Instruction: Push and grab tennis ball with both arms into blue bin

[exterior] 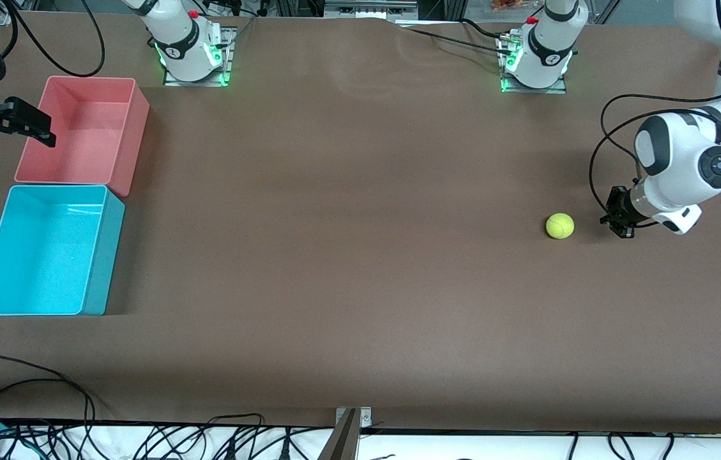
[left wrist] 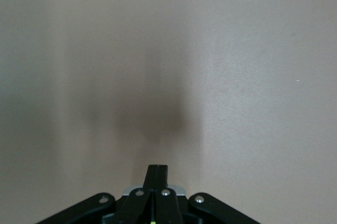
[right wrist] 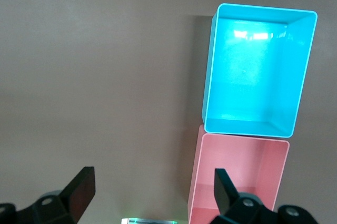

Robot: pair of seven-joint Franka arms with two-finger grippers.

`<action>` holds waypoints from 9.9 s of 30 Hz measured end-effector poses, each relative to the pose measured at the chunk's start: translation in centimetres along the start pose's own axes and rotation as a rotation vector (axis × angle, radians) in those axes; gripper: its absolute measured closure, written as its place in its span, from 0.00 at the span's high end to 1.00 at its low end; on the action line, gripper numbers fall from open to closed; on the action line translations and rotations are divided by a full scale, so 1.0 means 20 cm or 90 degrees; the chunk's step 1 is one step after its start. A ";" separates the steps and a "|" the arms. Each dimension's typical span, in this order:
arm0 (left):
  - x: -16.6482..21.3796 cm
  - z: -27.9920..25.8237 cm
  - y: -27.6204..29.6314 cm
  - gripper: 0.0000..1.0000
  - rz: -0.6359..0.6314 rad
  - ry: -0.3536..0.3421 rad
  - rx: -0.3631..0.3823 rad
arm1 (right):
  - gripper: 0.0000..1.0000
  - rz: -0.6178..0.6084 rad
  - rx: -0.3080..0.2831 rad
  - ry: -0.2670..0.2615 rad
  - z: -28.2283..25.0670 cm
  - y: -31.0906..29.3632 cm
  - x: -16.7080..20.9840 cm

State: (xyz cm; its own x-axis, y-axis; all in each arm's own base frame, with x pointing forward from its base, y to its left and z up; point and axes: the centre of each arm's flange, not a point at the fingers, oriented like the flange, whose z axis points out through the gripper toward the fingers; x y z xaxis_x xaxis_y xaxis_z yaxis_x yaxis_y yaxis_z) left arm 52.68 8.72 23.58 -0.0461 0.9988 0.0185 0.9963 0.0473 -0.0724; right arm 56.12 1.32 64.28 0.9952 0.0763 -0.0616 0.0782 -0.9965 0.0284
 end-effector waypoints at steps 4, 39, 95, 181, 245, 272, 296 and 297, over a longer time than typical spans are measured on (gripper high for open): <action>-0.02 0.06 -0.02 0.01 0.003 0.002 -0.004 | 1.00 0.000 0.000 0.000 0.00 0.00 0.00; 0.11 0.20 -0.04 0.01 0.014 0.027 0.006 | 1.00 -0.001 0.000 0.000 0.00 0.00 0.00; -0.47 -0.24 0.19 0.01 0.170 0.027 0.043 | 1.00 -0.001 0.000 0.000 0.00 -0.01 0.00; -0.27 -1.97 0.33 1.00 0.965 0.033 -0.019 | 1.00 -0.033 -0.014 -0.152 1.39 -0.10 0.02; -0.61 -1.87 0.07 1.00 1.011 -0.028 -0.004 | 0.67 -0.018 -0.051 -0.151 1.75 0.08 -0.08; -0.62 -1.89 0.08 1.00 1.062 0.041 0.032 | 0.67 -0.028 -0.036 -0.163 1.81 0.71 0.06; -0.60 -1.87 0.08 1.00 1.058 0.034 0.032 | 0.67 -0.018 -0.031 -0.183 2.14 0.84 0.06; -0.60 -1.87 0.08 1.00 1.058 0.034 0.032 | 0.67 -0.018 -0.031 -0.184 2.16 0.84 0.06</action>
State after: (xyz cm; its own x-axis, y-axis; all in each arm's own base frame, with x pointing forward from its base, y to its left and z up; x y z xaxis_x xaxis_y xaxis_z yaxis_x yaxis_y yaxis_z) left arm 57.51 -3.73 60.60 0.9962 -0.0437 -0.0750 -0.0495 -0.9958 -0.0773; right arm 56.02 -16.81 21.55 0.9350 0.0842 -0.3444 0.1151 -0.9909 0.0701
